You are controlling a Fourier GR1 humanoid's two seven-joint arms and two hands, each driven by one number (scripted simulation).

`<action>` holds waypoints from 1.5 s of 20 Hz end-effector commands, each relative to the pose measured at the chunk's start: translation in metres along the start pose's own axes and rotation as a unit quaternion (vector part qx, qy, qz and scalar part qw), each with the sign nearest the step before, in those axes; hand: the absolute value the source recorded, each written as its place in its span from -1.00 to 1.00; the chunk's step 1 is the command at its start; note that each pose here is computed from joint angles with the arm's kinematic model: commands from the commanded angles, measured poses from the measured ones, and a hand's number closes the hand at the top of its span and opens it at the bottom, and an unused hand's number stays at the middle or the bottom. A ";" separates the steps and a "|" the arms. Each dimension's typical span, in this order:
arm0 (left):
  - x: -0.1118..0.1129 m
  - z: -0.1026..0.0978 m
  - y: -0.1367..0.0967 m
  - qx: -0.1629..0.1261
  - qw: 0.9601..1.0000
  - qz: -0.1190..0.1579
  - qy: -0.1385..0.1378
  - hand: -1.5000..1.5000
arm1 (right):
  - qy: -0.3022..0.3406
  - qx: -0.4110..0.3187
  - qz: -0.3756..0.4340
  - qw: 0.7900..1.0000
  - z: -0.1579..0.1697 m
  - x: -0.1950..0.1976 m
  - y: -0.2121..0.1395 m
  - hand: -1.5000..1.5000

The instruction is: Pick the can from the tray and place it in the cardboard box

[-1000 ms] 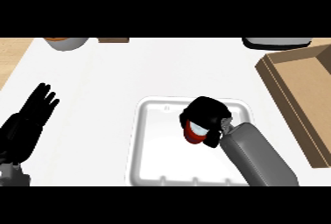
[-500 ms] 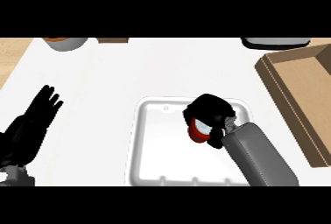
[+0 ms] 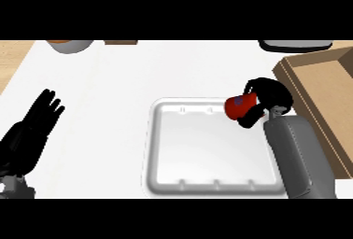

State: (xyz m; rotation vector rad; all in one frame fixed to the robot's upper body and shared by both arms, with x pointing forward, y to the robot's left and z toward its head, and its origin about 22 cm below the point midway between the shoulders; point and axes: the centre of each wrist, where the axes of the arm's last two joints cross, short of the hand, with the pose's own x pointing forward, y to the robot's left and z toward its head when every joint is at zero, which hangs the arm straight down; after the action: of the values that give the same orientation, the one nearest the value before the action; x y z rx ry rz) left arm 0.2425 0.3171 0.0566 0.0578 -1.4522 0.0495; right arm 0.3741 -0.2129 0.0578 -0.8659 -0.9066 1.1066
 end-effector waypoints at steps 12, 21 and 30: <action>0.005 0.009 0.008 -0.004 1.000 0.002 0.002 0.00 | 0.064 -0.269 -0.045 0.960 0.050 0.073 -0.118 1.00; -0.010 -0.001 -0.002 -0.004 1.000 -0.004 0.009 0.00 | 0.167 -0.372 -0.067 0.910 0.083 0.049 -0.193 1.00; 0.005 0.003 -0.008 -0.014 1.000 0.001 0.006 0.00 | 0.208 -0.358 -0.042 0.910 0.068 -0.033 -0.204 1.00</action>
State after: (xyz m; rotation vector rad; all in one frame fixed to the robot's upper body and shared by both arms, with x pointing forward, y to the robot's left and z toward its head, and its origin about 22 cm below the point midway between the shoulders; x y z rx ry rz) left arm 0.2437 0.3194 0.0555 0.0532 -1.4404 0.0493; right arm 0.3733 -0.2525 0.2618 -1.5606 -1.0304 0.4345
